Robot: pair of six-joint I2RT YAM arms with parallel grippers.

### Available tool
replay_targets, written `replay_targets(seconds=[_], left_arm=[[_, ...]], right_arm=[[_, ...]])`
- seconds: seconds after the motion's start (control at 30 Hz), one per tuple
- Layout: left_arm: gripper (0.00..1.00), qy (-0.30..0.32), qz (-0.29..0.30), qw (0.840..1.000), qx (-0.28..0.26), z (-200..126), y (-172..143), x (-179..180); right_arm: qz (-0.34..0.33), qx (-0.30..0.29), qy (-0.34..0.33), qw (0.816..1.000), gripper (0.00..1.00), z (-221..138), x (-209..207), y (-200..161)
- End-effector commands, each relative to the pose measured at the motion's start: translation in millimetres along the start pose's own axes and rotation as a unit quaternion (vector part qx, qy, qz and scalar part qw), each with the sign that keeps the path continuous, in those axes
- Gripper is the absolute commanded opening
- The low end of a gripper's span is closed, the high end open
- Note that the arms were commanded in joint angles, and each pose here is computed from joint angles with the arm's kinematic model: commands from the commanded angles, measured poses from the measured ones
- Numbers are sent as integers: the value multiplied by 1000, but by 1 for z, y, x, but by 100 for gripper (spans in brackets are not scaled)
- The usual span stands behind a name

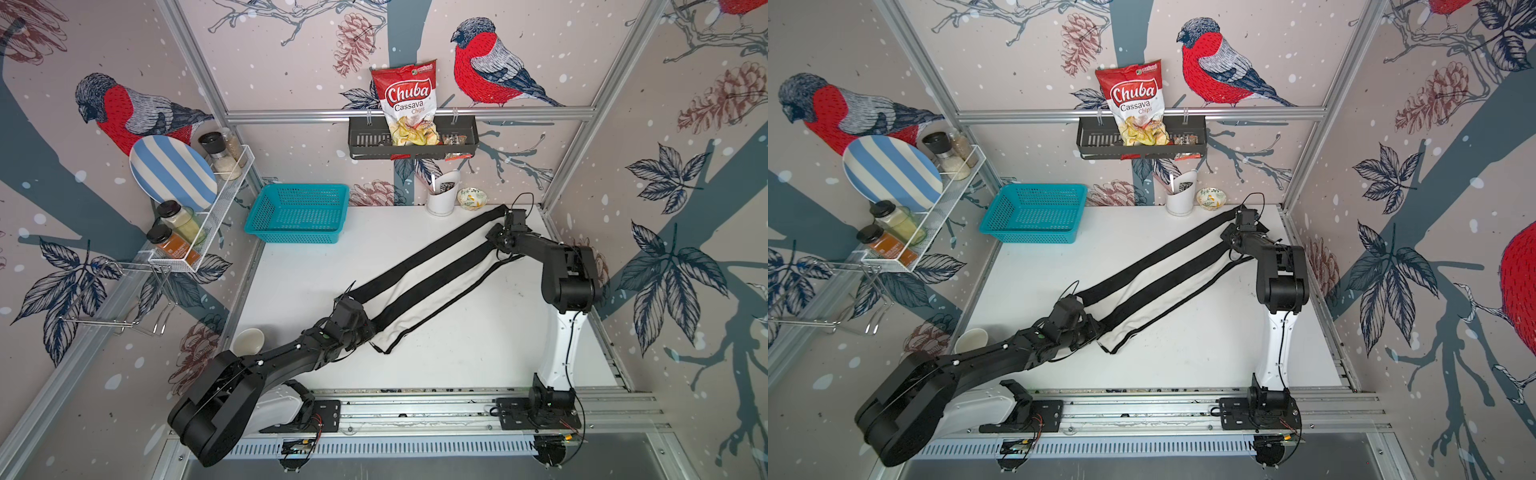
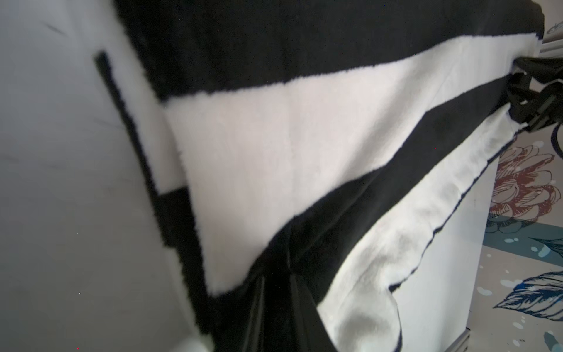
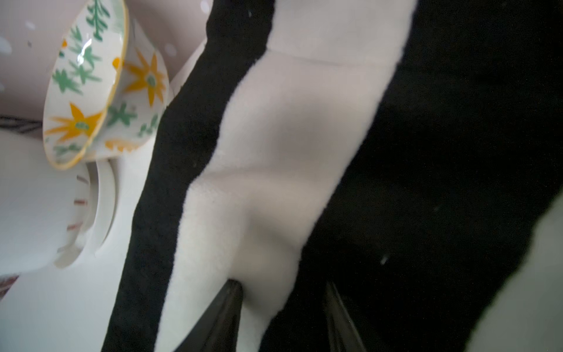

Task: Roll up the pillowcase
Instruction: Adjust the pillowcase at the center of the board.

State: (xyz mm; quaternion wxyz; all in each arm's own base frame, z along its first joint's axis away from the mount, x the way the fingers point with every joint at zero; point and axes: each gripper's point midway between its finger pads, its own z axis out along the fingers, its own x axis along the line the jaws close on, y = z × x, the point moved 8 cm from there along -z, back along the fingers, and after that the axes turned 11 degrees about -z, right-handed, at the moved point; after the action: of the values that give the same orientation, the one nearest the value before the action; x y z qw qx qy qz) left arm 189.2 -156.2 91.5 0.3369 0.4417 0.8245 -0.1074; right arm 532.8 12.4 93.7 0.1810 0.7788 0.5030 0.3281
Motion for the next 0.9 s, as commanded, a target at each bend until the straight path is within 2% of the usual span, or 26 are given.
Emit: replay_targets(seconds=[0.0,0.1,0.23,0.33,0.43,0.53,0.63,0.73,0.87], left_arm=[[26,5,-17,1000,-23,0,2,-19],[39,13,9,999,-46,-7,12,-37],[65,42,61,993,-89,-23,31,-51],[63,46,70,992,-97,-31,53,-46],[58,38,77,991,-105,-35,74,-40],[56,18,81,992,-98,-30,88,-38],[57,12,85,994,-67,-16,96,-35],[56,26,99,994,-47,-4,107,-33],[51,24,98,994,-32,6,121,-24]], right_arm=[[-21,41,-35,998,54,8,-9,4],[-45,23,-18,999,59,2,8,21],[-66,3,-1,998,66,-26,31,22],[-90,-30,8,995,70,-62,52,14],[-109,-41,23,993,71,-96,68,-10],[-146,-52,56,986,72,-129,89,-46],[-202,-55,90,974,74,-161,114,-88],[-278,-58,128,950,75,-192,141,-137],[-387,-72,176,902,80,-230,171,-208]])
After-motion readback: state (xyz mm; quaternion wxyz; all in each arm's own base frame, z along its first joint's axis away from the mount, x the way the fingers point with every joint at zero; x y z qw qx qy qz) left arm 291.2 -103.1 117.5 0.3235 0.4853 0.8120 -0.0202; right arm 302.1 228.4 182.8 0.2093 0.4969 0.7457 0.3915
